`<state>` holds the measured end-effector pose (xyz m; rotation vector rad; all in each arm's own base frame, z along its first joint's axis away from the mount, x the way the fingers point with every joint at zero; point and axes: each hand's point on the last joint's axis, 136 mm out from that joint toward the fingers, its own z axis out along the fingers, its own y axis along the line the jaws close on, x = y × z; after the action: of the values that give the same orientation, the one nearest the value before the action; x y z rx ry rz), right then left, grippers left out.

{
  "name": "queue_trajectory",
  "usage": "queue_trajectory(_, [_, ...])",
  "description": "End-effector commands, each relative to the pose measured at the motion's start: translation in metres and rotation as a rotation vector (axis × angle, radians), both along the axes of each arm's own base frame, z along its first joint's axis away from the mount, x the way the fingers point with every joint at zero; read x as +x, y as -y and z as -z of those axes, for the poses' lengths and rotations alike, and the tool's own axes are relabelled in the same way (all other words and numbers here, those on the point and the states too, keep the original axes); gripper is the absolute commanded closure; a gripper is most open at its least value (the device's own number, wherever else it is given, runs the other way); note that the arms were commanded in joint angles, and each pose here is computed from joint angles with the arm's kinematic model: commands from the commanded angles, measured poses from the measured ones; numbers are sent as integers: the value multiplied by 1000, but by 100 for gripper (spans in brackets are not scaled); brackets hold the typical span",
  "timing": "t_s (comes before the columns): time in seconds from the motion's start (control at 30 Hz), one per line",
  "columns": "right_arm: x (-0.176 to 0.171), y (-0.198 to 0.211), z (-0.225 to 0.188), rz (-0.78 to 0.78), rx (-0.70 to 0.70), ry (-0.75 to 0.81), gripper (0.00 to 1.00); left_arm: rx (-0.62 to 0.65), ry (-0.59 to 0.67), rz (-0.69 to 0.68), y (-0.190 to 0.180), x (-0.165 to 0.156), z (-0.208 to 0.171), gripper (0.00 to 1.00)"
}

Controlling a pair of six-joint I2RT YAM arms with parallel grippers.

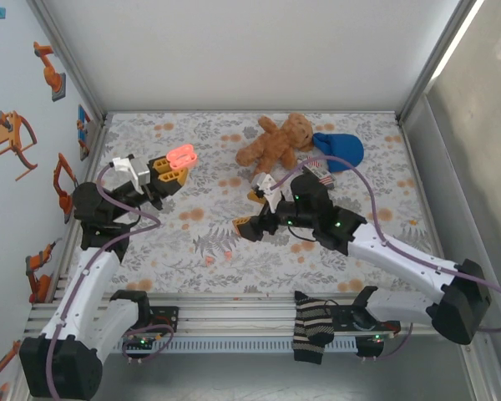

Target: Insert the wireless bluetooth earbuds into the charging case

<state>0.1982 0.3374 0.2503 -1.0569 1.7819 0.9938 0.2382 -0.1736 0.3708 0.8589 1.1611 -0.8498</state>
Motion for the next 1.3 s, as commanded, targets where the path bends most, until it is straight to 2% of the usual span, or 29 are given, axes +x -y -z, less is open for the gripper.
queue_trajectory(0.0, [1, -9, 12, 21, -47, -43, 11, -5, 50, 40, -2, -8, -16, 100])
queue_trajectory(0.3, [-15, -44, 70, -27, -215, -216, 32, -86, 14, -95, -31, 18, -4, 100])
queue_trajectory(0.5, [-27, -69, 113, -99, -382, -307, 36, -125, 0, -93, -36, 22, -6, 100])
queue_trajectory(0.83, [-32, -97, 173, -132, -589, -423, 42, -106, 2, -113, -38, 19, -4, 100])
queue_trajectory(1.27, [-36, -110, 211, -130, -695, -435, 45, -101, 8, -110, -37, 17, -5, 100])
